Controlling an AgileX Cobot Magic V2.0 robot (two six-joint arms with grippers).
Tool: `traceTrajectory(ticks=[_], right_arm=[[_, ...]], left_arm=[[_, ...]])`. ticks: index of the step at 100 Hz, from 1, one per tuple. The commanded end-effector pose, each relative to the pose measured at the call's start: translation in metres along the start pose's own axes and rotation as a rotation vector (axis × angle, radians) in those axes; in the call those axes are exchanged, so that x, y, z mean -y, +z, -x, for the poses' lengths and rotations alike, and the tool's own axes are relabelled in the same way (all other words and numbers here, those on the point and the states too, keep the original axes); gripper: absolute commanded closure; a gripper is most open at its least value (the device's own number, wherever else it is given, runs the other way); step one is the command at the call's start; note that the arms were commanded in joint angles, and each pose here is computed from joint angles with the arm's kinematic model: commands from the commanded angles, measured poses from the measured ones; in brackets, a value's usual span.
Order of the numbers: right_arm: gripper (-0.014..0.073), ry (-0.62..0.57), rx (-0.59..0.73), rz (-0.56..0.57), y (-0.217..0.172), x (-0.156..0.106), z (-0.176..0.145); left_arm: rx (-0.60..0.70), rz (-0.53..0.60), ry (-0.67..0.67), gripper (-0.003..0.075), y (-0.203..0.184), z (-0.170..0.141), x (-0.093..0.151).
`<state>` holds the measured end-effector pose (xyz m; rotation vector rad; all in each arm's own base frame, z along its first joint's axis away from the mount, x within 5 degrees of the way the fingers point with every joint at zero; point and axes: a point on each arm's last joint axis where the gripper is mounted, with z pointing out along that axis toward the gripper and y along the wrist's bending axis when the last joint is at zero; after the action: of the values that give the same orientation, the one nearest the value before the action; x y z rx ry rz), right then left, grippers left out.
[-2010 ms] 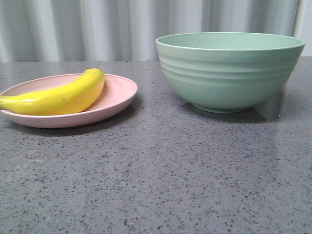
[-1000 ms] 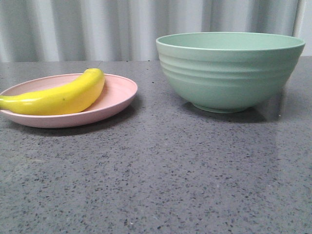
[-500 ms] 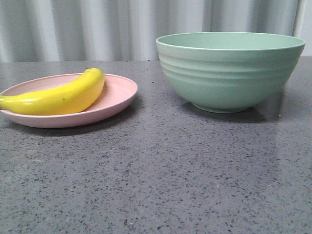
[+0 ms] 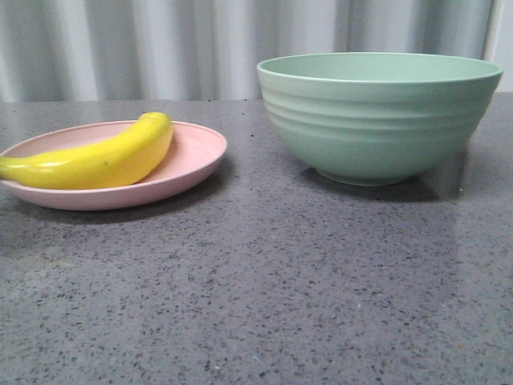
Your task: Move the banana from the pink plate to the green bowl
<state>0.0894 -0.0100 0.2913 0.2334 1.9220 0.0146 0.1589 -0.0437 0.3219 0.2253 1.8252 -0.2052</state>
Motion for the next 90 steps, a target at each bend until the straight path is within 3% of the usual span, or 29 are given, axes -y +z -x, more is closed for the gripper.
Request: traceTrajectory(ticks=[1,36,52,90], right_arm=[[0.0667,-0.003,0.089,0.000,-0.003,-0.001,0.016],[0.0666,-0.003,0.089,0.000,-0.003,-0.001,0.016],[0.0667,-0.002,0.089,0.001,-0.003,-0.001,0.016],[0.0666,-0.008,0.086,0.023,-0.003,-0.003,0.016]], left_arm=[[0.008,-0.062,-0.001,0.0353,0.009,0.021,0.012],[-0.341,-0.238,0.076,0.0349,0.055,0.026,0.061],[-0.437,-0.325,0.108,0.0349,0.073,0.025,0.081],[-0.623,-0.333,0.086,0.0277,0.120,0.003,0.095]])
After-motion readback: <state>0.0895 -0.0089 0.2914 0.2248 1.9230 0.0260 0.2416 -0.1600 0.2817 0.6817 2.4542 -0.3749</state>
